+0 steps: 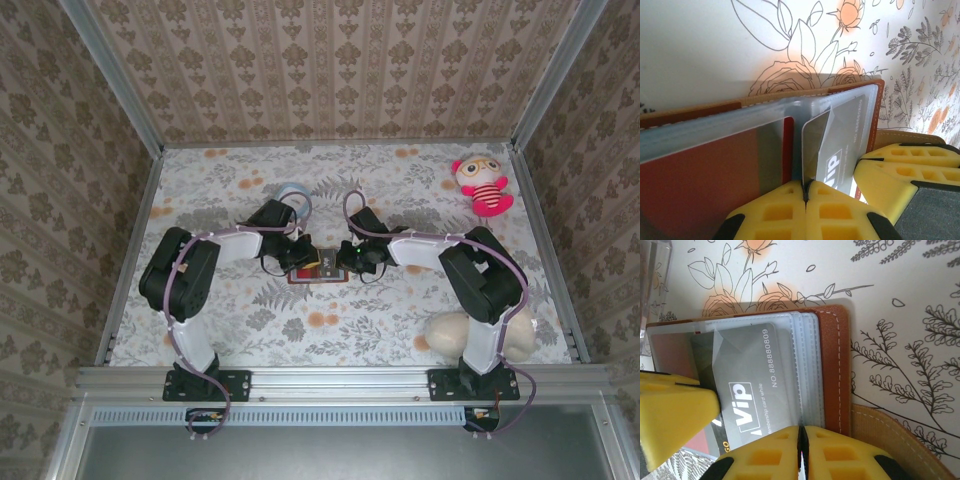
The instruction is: Take the credit cards out of the card holder
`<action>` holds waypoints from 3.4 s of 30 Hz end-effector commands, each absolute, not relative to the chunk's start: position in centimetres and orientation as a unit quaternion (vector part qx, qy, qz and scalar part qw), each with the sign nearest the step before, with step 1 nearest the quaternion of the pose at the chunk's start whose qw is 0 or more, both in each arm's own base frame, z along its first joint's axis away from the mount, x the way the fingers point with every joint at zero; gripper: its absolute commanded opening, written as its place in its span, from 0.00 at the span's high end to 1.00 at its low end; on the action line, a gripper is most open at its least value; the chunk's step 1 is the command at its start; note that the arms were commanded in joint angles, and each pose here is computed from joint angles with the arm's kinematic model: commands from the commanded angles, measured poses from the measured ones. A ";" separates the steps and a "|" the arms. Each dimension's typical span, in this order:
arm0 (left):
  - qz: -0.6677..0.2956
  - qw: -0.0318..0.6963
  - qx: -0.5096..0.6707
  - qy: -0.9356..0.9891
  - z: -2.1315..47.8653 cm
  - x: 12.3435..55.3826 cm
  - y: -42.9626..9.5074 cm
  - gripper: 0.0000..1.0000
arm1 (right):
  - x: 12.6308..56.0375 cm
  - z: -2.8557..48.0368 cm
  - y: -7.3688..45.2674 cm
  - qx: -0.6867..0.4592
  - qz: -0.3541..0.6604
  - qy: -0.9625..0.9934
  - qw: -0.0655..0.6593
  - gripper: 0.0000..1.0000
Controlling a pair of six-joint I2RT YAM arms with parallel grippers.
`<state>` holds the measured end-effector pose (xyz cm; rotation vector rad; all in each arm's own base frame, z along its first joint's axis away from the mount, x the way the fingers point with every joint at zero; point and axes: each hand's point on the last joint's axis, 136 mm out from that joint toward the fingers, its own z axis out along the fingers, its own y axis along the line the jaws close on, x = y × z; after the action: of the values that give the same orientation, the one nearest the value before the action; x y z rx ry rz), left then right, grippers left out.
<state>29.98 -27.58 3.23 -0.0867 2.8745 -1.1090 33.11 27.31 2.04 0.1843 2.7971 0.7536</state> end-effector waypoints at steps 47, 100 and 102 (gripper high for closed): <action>-0.576 0.157 0.037 0.801 24.2 30.8 -26.4 1.00 | 34.1 21.2 30.9 -0.019 0.597 0.783 0.173 0.54; -0.060 0.370 0.290 0.881 20.9 39.4 -15.1 1.00 | 33.8 15.7 21.8 0.041 0.323 0.904 0.276 0.00; -0.045 0.352 0.313 0.881 19.8 40.0 -14.8 1.00 | 33.7 15.3 21.6 0.043 0.319 0.907 0.272 0.00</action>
<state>38.70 -16.23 21.37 0.6464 2.2792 -0.2826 34.06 22.77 15.90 0.1162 2.4255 0.9324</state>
